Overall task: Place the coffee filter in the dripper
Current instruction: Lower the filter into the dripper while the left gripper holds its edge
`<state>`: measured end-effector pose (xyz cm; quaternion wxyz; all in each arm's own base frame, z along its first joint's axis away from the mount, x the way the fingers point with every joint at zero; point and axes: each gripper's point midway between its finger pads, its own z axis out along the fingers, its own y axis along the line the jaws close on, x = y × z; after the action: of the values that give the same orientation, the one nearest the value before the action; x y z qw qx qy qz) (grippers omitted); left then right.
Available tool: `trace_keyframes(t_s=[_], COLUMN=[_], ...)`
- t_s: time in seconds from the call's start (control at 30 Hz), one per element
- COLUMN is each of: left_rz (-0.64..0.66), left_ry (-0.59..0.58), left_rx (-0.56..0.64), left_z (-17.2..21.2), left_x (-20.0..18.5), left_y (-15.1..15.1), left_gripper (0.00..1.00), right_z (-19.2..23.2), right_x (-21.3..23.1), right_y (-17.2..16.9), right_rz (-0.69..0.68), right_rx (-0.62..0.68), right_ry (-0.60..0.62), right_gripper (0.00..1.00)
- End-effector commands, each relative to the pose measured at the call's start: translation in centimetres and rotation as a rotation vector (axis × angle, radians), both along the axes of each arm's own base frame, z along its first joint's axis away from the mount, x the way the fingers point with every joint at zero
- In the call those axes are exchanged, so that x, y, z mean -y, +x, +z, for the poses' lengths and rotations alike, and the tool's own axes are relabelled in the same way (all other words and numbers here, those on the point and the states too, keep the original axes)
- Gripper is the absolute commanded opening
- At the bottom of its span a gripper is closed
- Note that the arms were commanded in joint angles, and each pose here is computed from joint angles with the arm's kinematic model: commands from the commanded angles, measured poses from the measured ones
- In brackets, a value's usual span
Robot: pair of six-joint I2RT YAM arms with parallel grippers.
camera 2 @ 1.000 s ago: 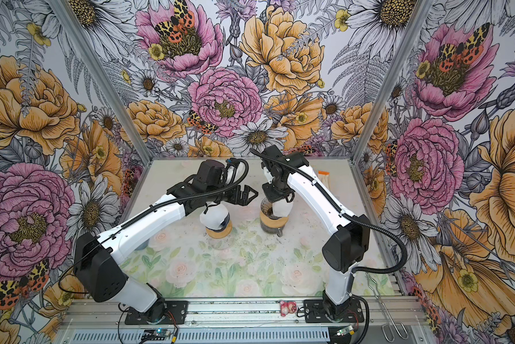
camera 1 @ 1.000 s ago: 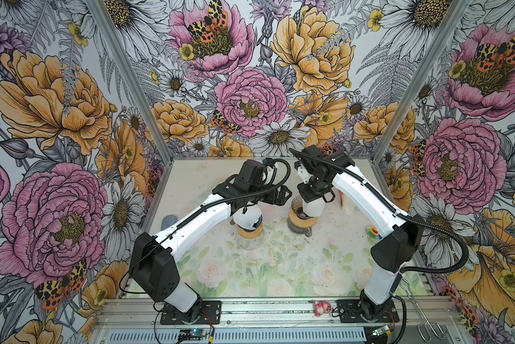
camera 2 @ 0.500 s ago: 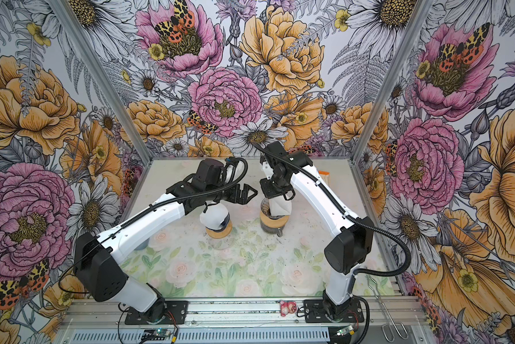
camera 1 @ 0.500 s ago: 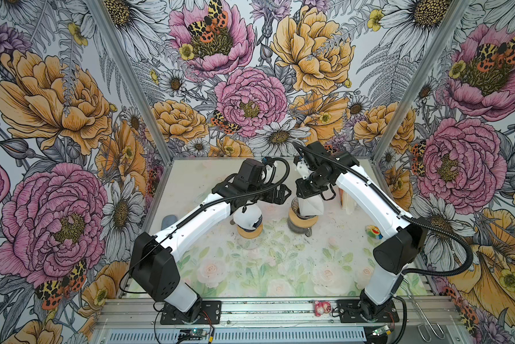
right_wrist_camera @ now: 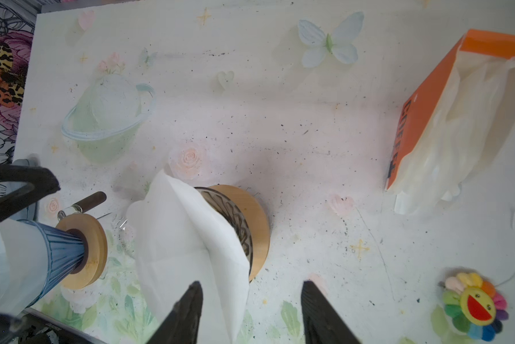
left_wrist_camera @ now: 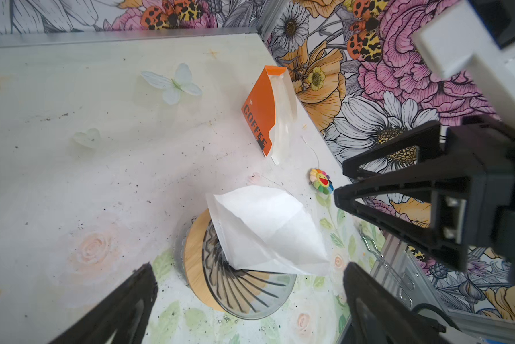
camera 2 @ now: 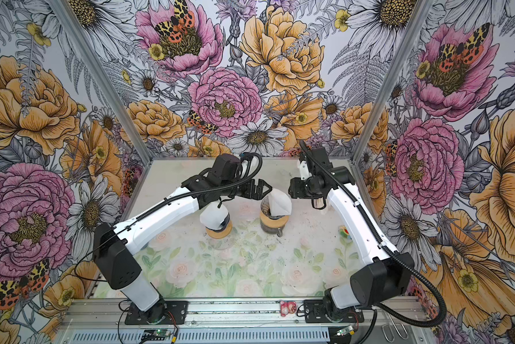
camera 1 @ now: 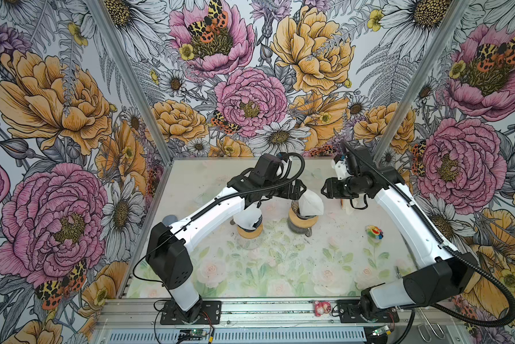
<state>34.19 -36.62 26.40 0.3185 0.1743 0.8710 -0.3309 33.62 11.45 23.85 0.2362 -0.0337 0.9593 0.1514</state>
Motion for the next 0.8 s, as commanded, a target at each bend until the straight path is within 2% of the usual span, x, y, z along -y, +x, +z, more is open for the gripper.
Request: trace_keyframes(t_s=[0.0,0.33,0.7,0.73,0.77], left_rz=[0.088,0.108,0.102,0.110,0.117], left_ry=[0.013,0.069,0.102,0.134,0.136], left_rx=[-0.087,-0.187,-0.210,-0.246,-0.258], left_z=[-1.8,-5.1,-5.6,-7.6,-8.0], left_x=[0.2,0.6,0.0,0.0,-0.1], left_y=[0.2,0.2,-0.3,0.0,0.0], left_gripper=[0.98,0.94,0.93,0.92,0.91], right_z=[0.4,-3.3,-4.2,-4.3,-4.5], right_x=[-0.7,-1.7,-2.4,-2.6,-2.8], right_y=[0.7,1.0,1.1,1.1,1.0], right_rz=[0.008,0.065,0.091,0.094,0.093], right_rx=[0.049,-0.028,-0.048,-0.052,-0.057], right_ry=[0.074,0.094,0.110,0.108,0.105], right_gripper=[0.58,0.61,0.62,0.62,0.62])
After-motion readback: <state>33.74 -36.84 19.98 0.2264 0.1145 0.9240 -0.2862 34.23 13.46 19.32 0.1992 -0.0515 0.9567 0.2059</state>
